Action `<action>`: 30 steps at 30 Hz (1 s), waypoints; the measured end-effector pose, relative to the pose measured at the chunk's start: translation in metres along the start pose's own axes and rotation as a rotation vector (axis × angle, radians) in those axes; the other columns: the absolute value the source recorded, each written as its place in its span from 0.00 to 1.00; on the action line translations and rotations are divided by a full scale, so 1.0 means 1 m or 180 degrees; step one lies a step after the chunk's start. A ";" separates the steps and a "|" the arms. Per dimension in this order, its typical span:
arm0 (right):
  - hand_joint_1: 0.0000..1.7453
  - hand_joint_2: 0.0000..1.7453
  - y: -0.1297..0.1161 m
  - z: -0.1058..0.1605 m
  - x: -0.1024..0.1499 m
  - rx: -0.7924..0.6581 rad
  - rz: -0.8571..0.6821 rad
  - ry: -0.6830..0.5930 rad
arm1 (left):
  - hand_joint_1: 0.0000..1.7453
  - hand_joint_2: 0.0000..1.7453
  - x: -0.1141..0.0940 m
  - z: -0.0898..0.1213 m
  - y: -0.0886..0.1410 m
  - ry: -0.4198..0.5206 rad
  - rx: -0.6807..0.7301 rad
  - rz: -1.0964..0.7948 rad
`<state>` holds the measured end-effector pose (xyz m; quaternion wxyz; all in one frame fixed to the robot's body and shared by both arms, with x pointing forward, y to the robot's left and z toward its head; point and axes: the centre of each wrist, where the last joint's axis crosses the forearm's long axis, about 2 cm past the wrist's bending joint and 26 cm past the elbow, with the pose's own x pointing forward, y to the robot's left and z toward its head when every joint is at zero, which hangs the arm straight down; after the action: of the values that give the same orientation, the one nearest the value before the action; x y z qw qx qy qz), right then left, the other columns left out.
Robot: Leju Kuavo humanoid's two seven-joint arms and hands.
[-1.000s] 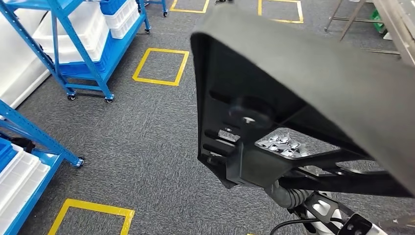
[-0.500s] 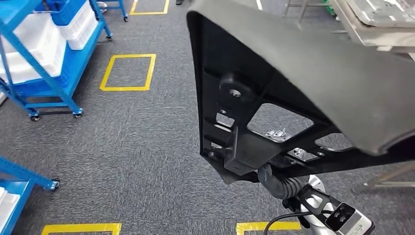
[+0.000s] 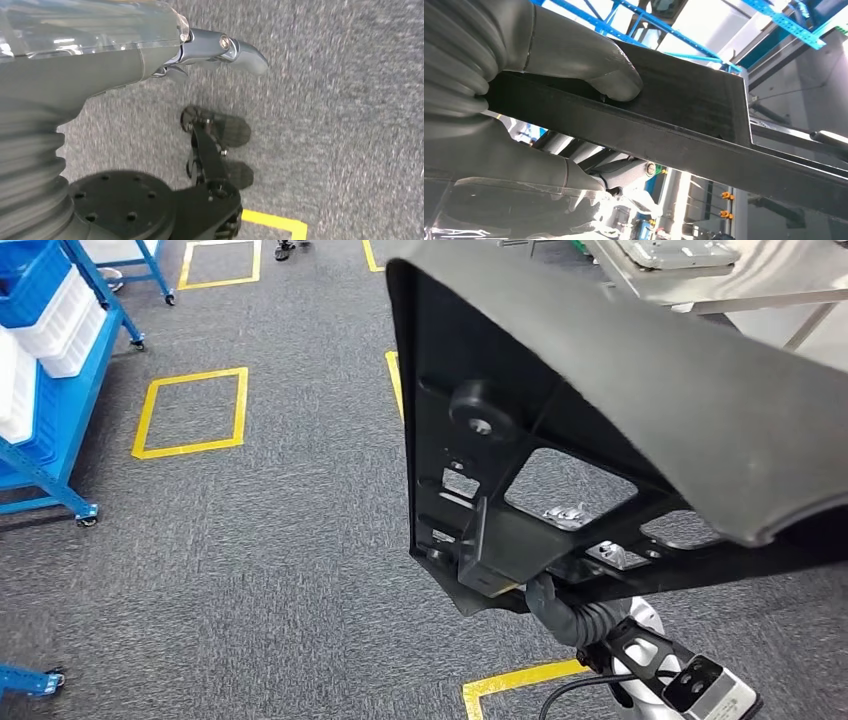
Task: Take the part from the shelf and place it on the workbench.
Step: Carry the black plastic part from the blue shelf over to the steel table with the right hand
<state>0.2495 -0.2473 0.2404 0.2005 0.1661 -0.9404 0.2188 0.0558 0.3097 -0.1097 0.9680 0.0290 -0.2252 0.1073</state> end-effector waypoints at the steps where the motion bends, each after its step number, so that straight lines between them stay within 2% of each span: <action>1: 1.00 1.00 0.001 0.000 0.001 -0.0004 -0.0001 -0.0002 | 0.00 1.00 0.001 0.000 -0.001 -0.0004 -0.0005 -0.0003; 30: 1.00 1.00 0.010 0.002 -0.004 -0.0081 -0.0101 0.0048 | 0.00 1.00 -0.003 0.001 0.000 0.0005 0.0024 -0.0047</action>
<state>0.2482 -0.2391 0.2333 0.2132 0.1767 -0.9388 0.2049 0.0530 0.3095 -0.1100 0.9688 0.0342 -0.2237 0.1010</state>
